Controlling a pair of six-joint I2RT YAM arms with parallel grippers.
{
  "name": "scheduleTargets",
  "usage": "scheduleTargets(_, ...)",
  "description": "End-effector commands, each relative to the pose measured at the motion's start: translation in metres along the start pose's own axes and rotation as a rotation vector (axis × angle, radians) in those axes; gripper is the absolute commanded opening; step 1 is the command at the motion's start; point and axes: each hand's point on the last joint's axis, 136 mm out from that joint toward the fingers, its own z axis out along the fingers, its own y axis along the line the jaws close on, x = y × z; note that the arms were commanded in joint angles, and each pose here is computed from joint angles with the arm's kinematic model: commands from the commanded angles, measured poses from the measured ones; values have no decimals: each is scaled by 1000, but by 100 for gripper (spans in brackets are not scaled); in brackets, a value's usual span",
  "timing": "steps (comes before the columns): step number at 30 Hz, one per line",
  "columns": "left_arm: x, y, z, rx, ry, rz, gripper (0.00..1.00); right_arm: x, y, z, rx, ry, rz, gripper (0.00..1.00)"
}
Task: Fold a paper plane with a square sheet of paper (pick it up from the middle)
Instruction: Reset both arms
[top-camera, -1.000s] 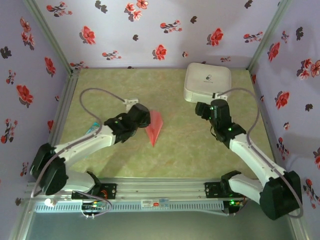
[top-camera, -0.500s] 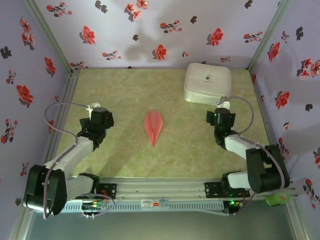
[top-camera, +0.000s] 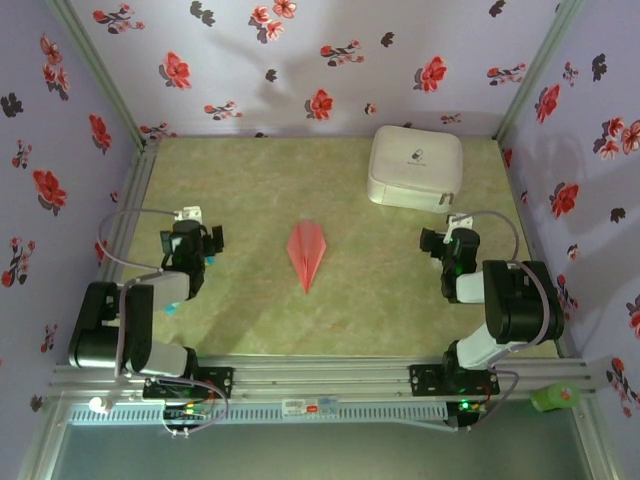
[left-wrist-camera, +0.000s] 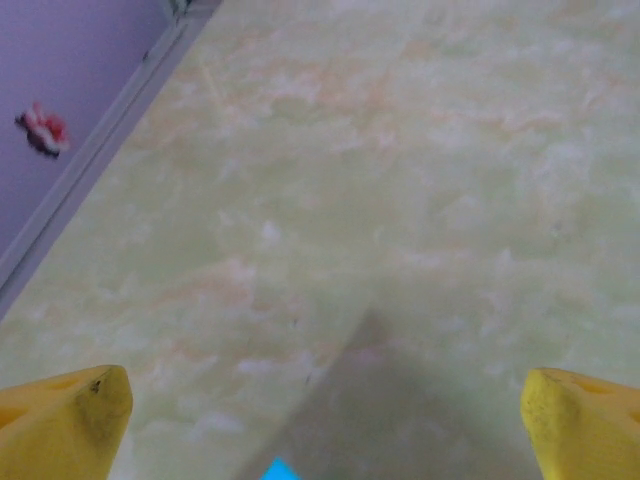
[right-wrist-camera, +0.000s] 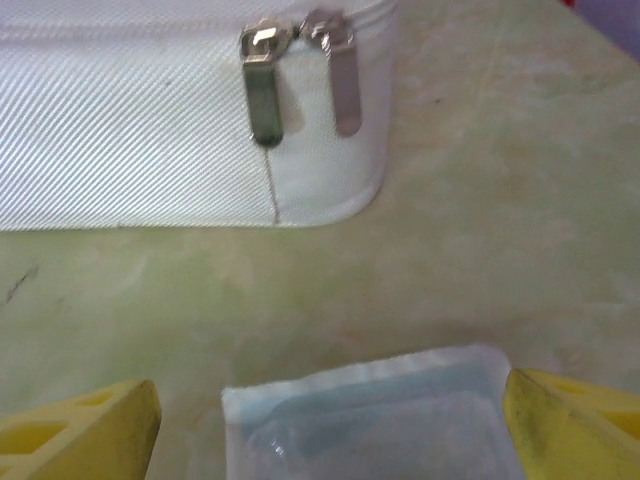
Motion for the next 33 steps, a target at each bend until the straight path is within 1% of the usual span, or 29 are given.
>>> scheduleTargets(1, -17, 3, 10, 61, -145, -38, 100, -33, 1, 8, 6, -73, 50, 91)
scheduleTargets(2, -15, 5, 12, 73, -168, -49, 100, -34, 0, 7, 15, -70, 46, 98)
scheduleTargets(3, -12, 7, 11, 86, -132, -67, 100, -35, 1, 7, 13, -88, 42, 99)
scheduleTargets(5, -13, 12, 13, 83, -147, -100, 100, -34, -3, 6, 33, -92, 47, 99)
scheduleTargets(6, -12, 13, 14, 74, -128, -110, 100, -33, -4, 5, 40, -81, 50, 99)
scheduleTargets(9, -13, 14, 14, 71, -136, -109, 100, -35, -3, 5, 38, -97, 46, 99)
scheduleTargets(11, -13, 13, 15, 71, -133, -107, 100, -33, -3, 5, 37, -84, 45, 99)
scheduleTargets(15, -13, 7, 13, 111, -141, -95, 100, -34, -2, 5, 34, -89, 44, 99)
scheduleTargets(17, -12, 12, 15, 83, -131, -103, 100, -35, -2, 5, 34, -90, 44, 99)
scheduleTargets(33, -13, 11, 15, 84, -135, -102, 100, -35, -2, 6, 33, -90, 43, 99)
